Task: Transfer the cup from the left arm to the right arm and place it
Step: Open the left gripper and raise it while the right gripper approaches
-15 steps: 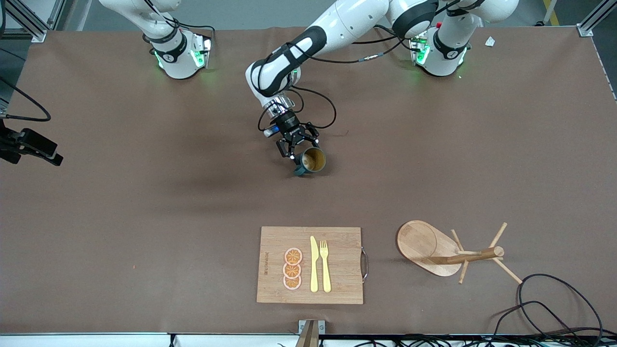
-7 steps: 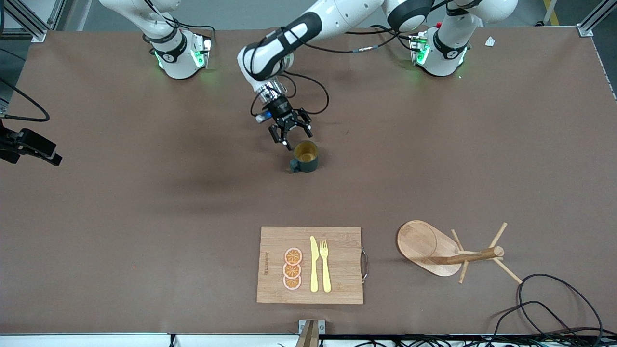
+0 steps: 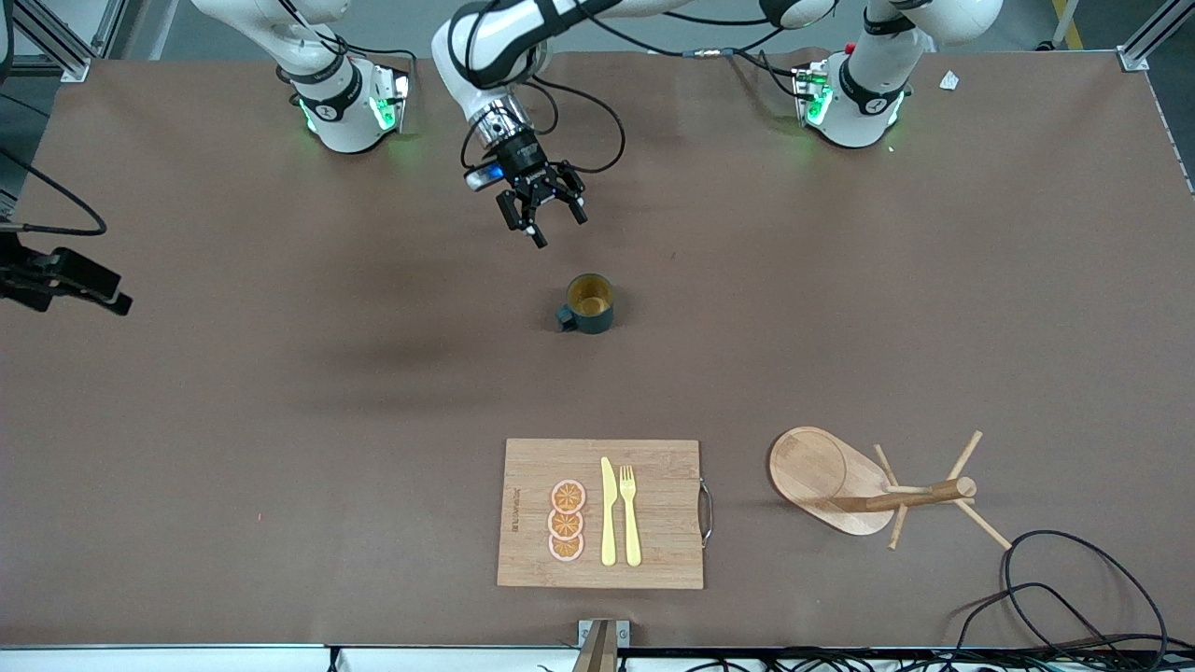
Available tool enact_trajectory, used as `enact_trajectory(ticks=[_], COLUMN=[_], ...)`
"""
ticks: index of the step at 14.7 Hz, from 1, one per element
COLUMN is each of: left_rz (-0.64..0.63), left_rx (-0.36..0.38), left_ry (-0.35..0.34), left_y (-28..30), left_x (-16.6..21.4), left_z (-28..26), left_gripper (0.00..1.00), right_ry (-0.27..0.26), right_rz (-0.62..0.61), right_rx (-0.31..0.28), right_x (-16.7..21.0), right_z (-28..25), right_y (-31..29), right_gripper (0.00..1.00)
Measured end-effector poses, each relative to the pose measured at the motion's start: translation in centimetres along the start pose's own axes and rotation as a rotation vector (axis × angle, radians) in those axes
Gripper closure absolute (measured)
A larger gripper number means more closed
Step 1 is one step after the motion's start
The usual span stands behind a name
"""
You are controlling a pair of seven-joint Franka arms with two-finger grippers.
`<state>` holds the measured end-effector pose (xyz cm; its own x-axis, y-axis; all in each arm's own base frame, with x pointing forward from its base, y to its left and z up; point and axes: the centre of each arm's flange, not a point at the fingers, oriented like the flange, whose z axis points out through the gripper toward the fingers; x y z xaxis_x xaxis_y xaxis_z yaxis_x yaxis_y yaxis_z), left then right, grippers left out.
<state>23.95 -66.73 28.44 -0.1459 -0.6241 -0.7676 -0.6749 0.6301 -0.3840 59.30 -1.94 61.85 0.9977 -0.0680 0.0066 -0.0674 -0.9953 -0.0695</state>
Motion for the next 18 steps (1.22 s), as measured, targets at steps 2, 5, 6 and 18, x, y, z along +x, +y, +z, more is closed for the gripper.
enact_trajectory(ticks=[2, 5, 6, 18], left_rz=[-0.135, -0.323, -0.379, -1.187], left_rx=[-0.03, -0.119, -0.153, -0.547], left_ry=[0.015, 0.033, 0.032, 0.01], left_y=[-2.6, -7.6, -9.1, -13.2], left_x=[-4.6, -14.2, -17.7, -39.2], left_z=[-0.9, 1.2, 2.7, 23.6], left_gripper=[0.0, 0.0, 0.0, 0.0], right_ry=[-0.067, -0.128, -0.137, -0.138], right_rz=[-0.001, -0.01, -0.019, 0.124], right_rx=[0.041, 0.046, 0.044, 0.016], right_x=[-0.8, -1.8, -1.9, -7.8], right_z=[0.7, 1.8, 2.2, 12.4], right_y=[-2.2, -6.7, -7.8, -27.3], right_gripper=[0.0, 0.0, 0.0, 0.0])
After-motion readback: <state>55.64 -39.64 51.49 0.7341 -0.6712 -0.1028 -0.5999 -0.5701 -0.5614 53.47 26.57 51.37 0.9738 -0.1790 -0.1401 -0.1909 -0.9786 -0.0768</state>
